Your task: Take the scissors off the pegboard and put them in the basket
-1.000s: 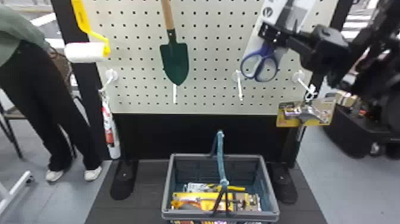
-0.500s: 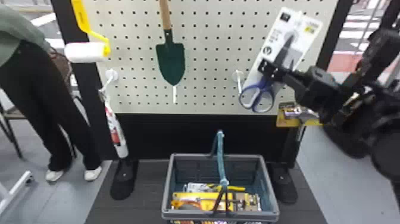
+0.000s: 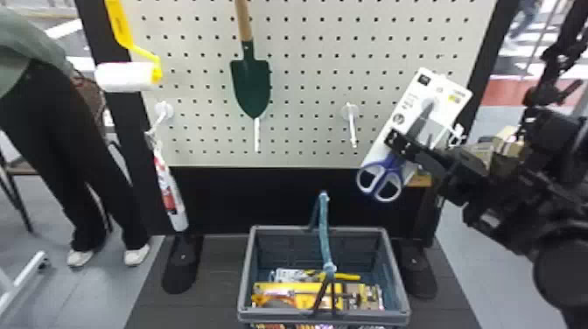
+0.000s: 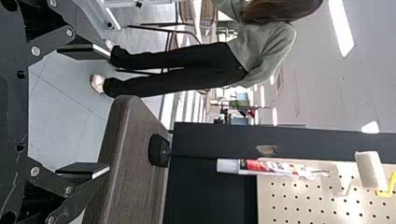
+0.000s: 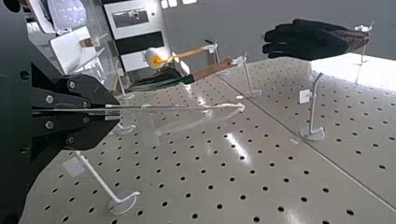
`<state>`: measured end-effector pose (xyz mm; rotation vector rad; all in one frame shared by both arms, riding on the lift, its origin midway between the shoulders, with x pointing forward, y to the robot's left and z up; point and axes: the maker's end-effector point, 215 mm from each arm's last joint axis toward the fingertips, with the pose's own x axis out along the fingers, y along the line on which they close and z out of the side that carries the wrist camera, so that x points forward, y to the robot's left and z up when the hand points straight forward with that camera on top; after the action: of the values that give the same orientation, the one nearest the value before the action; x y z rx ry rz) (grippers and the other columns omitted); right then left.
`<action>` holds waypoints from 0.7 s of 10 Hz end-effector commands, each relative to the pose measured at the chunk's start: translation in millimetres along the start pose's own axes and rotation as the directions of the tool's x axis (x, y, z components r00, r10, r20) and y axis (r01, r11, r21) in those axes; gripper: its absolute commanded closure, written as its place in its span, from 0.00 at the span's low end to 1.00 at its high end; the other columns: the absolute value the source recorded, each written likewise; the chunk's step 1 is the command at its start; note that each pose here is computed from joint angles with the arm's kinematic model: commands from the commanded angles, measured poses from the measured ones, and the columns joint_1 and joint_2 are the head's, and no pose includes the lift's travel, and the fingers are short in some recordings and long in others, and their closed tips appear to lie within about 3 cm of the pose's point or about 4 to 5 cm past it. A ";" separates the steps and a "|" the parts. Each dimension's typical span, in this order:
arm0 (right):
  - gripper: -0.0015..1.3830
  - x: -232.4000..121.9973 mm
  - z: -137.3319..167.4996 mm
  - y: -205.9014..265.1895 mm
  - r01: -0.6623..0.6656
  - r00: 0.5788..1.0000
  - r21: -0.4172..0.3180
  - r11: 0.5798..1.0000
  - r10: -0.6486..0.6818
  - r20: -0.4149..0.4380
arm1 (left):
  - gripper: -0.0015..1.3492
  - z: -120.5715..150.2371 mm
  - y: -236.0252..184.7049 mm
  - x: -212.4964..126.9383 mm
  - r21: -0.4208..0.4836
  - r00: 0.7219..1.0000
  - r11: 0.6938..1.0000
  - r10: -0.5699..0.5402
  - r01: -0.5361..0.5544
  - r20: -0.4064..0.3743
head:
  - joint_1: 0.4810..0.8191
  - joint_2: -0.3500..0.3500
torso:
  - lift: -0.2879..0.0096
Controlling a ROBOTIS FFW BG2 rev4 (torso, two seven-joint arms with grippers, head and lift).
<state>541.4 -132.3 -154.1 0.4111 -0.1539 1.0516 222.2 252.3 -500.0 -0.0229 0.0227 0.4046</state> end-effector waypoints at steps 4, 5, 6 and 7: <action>0.93 -26.6 -50.0 -20.1 0.091 0.996 0.116 0.989 -0.093 0.012 | 0.31 1.0 0.3 0.0 -0.004 1.000 1.000 0.003 -0.003 0.003 | 0.20 0.50 | 0.63; 0.93 -29.6 -60.5 -24.2 0.103 0.995 0.136 0.985 -0.104 0.004 | 0.31 1.0 -0.1 -0.2 -0.005 1.000 1.000 0.004 -0.004 0.002 | 0.20 0.50 | 0.63; 0.93 -32.3 -68.7 -27.9 0.113 0.993 0.153 0.982 -0.115 0.002 | 0.31 1.3 -0.5 -0.4 -0.008 1.000 1.000 0.005 -0.005 0.003 | 0.20 0.50 | 0.63; 0.93 -33.7 -75.7 -30.0 0.119 0.993 0.164 0.979 -0.120 -0.004 | 0.31 1.9 -1.2 0.5 -0.008 1.000 1.000 0.003 -0.003 0.005 | 0.20 0.50 | 0.63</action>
<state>544.8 -142.4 -236.9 0.5606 -0.0544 0.9519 222.3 251.7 -498.6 -0.0294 0.0182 0.4089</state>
